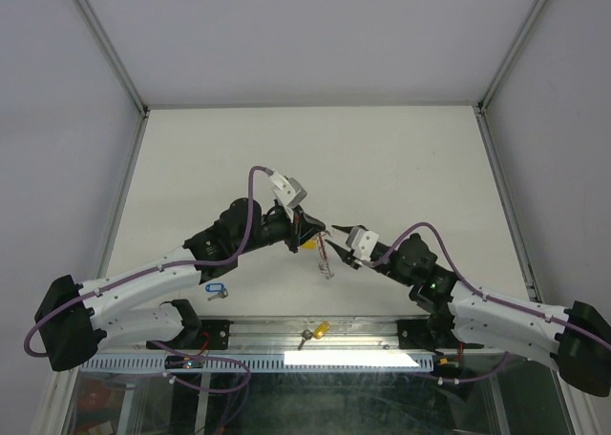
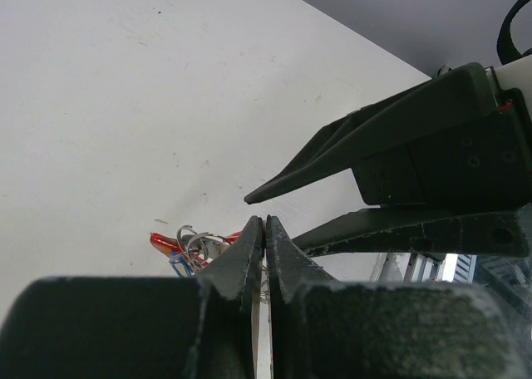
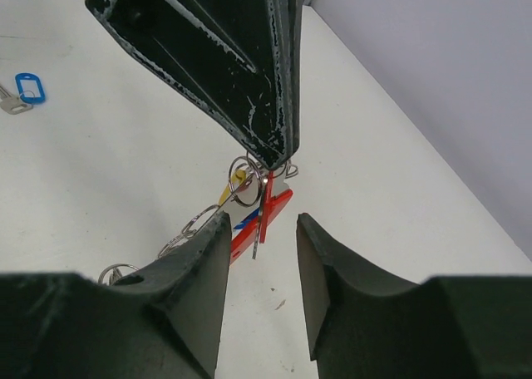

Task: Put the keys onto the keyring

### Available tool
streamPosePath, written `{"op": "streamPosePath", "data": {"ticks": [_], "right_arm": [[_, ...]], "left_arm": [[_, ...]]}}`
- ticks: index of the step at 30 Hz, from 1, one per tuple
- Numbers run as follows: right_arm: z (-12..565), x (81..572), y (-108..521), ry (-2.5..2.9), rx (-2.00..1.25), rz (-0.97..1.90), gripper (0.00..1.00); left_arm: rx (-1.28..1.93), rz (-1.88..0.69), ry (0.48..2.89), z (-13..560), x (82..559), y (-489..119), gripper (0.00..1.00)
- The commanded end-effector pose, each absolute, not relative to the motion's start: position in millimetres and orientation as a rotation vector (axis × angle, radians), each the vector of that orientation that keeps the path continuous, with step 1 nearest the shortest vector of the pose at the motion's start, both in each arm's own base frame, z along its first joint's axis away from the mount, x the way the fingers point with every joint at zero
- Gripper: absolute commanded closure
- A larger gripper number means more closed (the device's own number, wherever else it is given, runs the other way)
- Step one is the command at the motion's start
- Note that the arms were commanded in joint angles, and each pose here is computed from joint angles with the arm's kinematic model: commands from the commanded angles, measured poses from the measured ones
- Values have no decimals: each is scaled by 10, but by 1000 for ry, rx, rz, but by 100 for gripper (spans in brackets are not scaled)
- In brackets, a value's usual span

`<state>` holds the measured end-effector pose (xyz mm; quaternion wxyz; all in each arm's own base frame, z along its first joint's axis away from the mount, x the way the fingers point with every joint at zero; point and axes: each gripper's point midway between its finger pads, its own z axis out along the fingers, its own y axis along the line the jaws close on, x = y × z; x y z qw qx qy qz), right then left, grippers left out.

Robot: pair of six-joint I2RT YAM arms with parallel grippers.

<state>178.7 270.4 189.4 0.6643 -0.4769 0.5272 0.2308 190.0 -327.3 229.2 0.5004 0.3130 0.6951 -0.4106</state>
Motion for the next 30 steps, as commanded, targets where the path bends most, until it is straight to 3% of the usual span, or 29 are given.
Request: {"op": "streamPosePath", "data": {"ticks": [1,26,30], "right_arm": [[2090,1849,2701,1128,-1023,487,61],[2188,1920,2841,1089,-999,495,71],[2193,1938,2818,1092,-995,479,92]], "left_arm": [[722,-1045,1553,2774,1886,-3317,100],[743,-1056,1546,2817,1851,-3324,100],[745,-1056,1547,2813,1848,-3322,100]]}}
